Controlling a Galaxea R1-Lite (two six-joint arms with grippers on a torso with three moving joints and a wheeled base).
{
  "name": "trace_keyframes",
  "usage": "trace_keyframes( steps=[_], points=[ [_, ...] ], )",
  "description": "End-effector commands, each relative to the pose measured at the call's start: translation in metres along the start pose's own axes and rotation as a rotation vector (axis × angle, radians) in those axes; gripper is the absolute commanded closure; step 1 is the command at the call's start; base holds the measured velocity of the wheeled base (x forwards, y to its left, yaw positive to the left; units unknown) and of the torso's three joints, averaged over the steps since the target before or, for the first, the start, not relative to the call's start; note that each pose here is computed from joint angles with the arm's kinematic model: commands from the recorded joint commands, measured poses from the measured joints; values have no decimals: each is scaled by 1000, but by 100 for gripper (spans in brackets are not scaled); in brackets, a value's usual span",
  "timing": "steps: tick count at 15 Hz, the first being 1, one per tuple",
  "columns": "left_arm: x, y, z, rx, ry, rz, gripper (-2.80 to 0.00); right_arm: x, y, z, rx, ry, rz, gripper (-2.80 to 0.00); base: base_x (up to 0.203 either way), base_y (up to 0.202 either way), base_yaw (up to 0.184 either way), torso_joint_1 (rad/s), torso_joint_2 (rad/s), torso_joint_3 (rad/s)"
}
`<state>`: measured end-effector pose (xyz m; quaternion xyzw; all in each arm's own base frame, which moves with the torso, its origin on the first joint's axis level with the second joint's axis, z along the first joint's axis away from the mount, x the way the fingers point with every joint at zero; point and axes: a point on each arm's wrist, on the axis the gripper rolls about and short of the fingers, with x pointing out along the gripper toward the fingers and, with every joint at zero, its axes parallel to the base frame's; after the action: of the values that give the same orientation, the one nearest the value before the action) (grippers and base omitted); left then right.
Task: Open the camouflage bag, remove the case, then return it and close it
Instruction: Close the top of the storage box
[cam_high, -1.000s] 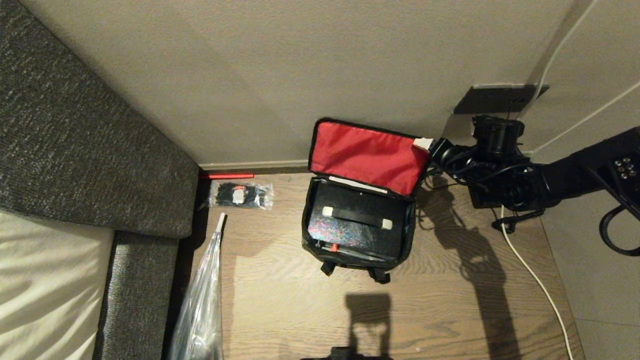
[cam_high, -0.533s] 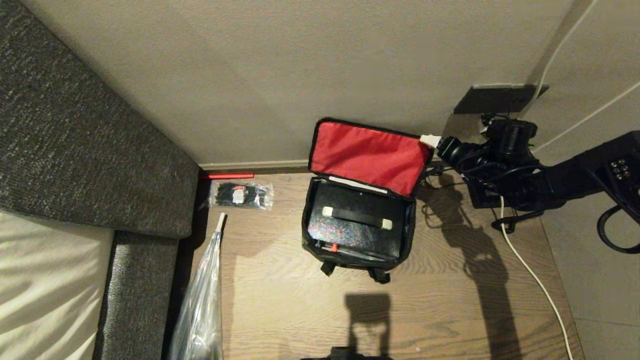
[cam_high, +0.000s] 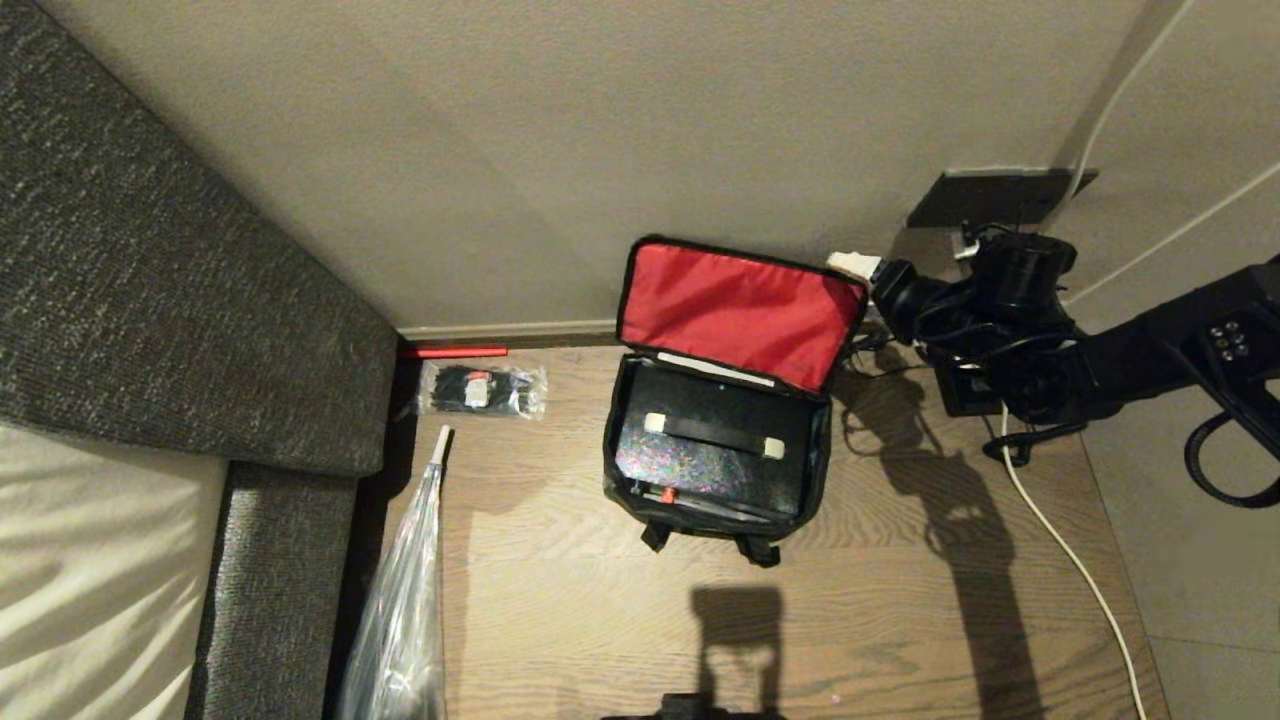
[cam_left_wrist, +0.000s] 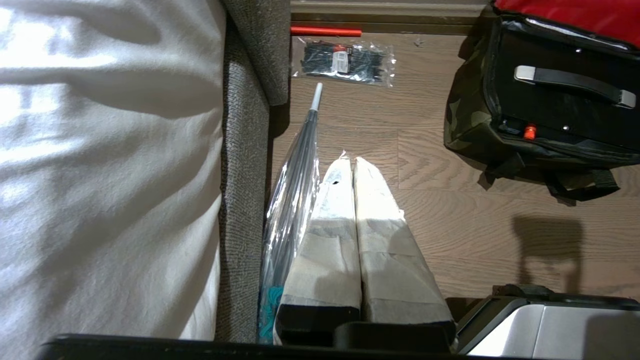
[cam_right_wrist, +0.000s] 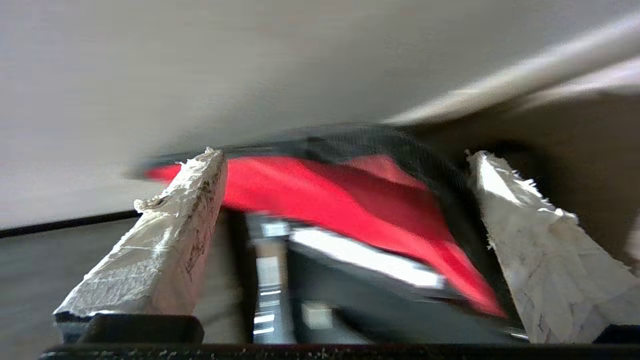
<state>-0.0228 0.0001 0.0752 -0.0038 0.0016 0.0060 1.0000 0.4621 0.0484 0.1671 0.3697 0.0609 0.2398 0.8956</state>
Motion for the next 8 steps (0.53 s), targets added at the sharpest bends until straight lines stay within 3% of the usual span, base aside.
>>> trace_keyframes(
  steps=[1, 4, 8],
  points=[
    [0, 0, -1, 0, 1, 0, 0, -9, 17, 7, 67, 10, 89, -280, 0, 0, 0, 0, 0, 0],
    [0, 0, -1, 0, 1, 0, 0, -32, 32, 3, 131, 99, 123, -280, 0, 0, 0, 0, 0, 0],
    [0, 0, -1, 0, 1, 0, 0, -57, 45, -19, 245, 202, 69, -280, 0, 0, 0, 0, 0, 0]
  ],
)
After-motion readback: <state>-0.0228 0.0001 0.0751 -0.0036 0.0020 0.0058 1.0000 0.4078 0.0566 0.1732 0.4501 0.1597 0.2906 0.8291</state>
